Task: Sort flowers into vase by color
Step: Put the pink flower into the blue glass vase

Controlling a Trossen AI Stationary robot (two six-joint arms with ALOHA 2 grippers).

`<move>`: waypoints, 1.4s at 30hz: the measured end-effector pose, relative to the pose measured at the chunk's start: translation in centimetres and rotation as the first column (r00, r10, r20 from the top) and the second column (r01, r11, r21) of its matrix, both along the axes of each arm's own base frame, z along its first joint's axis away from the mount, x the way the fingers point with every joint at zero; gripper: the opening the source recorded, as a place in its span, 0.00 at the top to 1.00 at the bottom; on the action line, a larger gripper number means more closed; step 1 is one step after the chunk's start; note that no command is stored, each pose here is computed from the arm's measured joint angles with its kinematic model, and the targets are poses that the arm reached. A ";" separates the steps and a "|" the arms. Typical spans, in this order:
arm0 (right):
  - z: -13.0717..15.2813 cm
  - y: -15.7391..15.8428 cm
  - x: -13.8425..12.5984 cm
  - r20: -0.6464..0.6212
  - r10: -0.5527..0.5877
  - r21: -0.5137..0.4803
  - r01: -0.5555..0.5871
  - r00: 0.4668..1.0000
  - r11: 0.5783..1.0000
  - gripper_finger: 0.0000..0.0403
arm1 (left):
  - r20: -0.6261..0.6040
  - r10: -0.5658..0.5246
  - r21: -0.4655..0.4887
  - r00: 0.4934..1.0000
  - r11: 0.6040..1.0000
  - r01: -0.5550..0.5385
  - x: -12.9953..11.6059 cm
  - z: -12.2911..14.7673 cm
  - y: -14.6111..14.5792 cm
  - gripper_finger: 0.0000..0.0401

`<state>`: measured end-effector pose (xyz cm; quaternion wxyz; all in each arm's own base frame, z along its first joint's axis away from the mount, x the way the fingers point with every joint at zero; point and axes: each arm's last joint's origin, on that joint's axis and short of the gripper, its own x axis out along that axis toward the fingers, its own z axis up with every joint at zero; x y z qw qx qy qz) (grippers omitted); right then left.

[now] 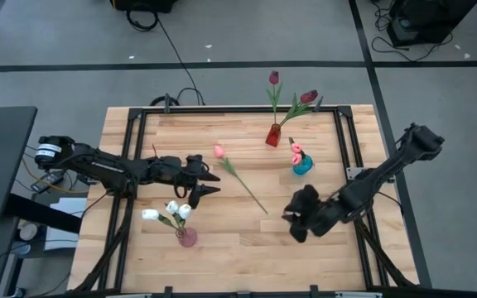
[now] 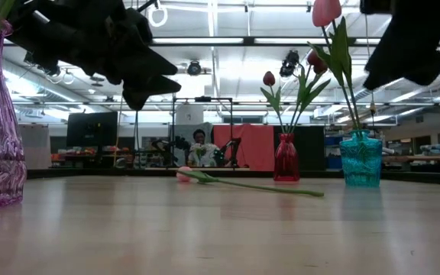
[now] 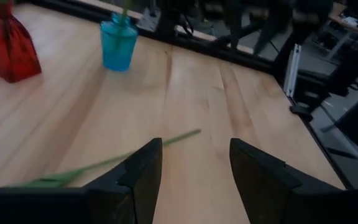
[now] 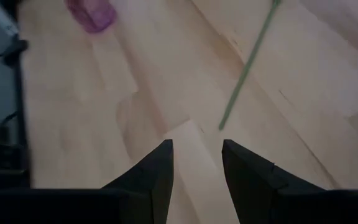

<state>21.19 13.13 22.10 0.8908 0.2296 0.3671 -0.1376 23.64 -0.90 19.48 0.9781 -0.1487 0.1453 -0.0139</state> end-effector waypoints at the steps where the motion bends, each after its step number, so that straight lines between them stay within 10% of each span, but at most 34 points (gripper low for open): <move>1: -0.6 0.3 0.4 -0.003 -0.007 -0.014 0.007 1.000 1.000 0.63 | 0.007 0.014 0.004 1.000 1.000 -0.014 0.0 0.1 0.0 0.52; 30: -11.4 1.7 6.8 0.124 -0.199 -0.259 0.226 0.972 0.939 0.63 | 0.033 0.125 0.043 0.992 0.991 -0.127 -2.4 2.4 2.4 0.52; 42: -13.3 1.6 7.0 0.023 -0.117 -0.319 0.118 0.993 0.940 0.63 | -0.036 0.125 0.013 0.991 0.992 -0.125 -1.8 1.2 2.3 0.52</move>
